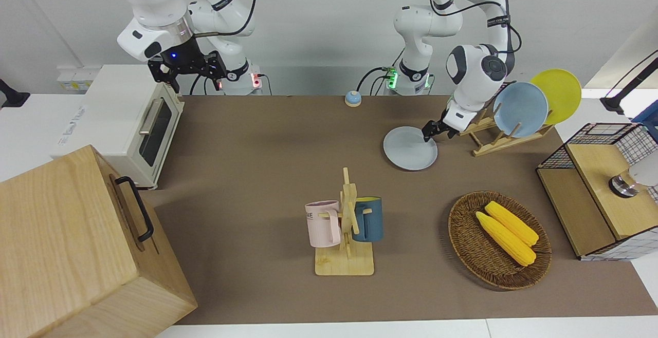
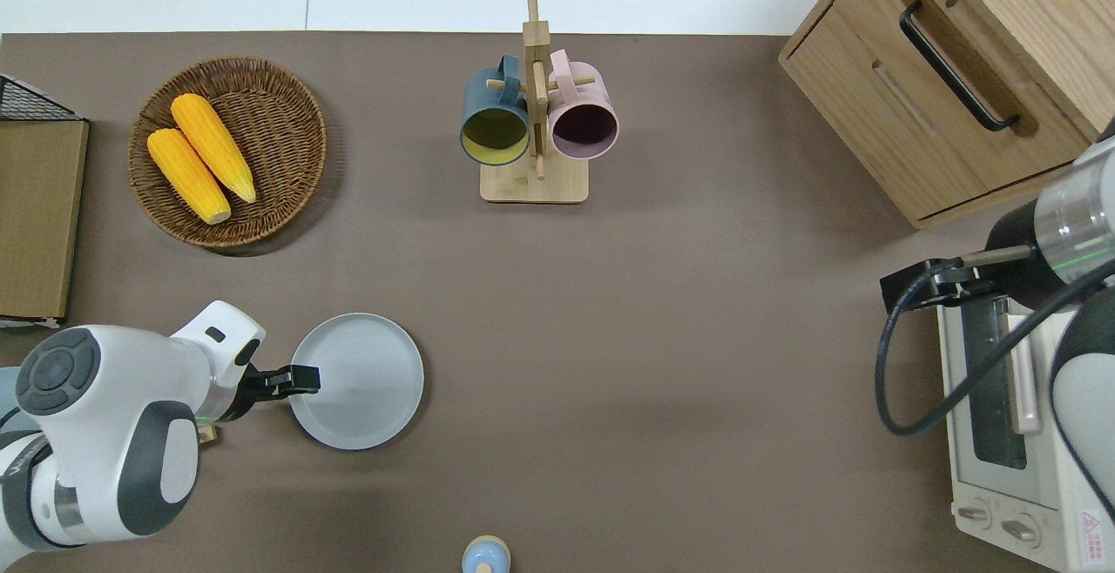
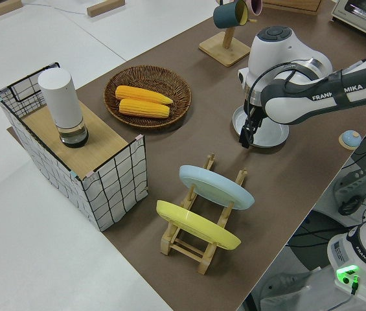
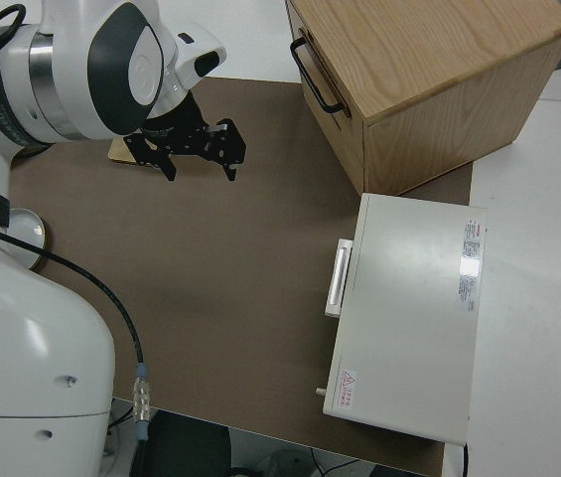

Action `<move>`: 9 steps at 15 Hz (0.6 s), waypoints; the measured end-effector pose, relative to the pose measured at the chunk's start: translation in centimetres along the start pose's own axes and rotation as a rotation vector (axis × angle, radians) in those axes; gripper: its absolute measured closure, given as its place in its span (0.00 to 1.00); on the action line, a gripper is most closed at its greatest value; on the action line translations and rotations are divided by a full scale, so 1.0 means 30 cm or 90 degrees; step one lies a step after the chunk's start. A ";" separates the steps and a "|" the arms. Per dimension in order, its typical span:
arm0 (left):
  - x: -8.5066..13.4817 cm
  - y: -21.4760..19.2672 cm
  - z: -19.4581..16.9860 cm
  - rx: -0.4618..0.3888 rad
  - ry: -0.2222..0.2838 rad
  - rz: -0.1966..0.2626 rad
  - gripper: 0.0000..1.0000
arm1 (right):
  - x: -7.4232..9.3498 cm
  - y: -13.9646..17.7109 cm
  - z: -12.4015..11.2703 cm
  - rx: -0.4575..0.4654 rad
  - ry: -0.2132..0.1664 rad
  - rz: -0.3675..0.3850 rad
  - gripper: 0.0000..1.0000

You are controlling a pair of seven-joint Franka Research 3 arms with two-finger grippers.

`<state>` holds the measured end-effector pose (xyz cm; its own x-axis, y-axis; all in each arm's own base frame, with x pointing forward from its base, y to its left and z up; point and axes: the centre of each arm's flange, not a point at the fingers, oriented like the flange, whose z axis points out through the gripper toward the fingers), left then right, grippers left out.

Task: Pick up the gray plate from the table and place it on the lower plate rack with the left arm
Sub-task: 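Close the left gripper on the near rim of the gray plate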

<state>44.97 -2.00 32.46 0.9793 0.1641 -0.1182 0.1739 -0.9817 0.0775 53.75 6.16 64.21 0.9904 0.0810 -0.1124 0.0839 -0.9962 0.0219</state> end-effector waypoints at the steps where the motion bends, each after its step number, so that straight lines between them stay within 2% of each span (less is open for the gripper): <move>1: 0.000 -0.002 0.014 0.001 0.002 -0.001 0.00 | 0.000 0.000 0.000 0.000 0.000 0.000 0.01; 4: 0.001 0.003 0.051 0.000 0.004 -0.003 0.01 | 0.000 0.000 0.000 0.000 0.000 0.000 0.01; 5: 0.002 0.009 0.060 -0.001 0.005 -0.003 0.05 | 0.000 0.000 0.000 0.000 0.000 0.000 0.01; 9: 0.002 0.013 0.071 -0.003 0.002 -0.018 0.46 | 0.000 0.000 0.000 0.000 0.000 0.000 0.01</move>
<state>44.90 -2.59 30.37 0.9744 0.1915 -0.1178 0.2014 -0.9764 0.0786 53.75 6.16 64.21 0.9904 0.0810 -0.1124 0.0839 -0.9962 0.0219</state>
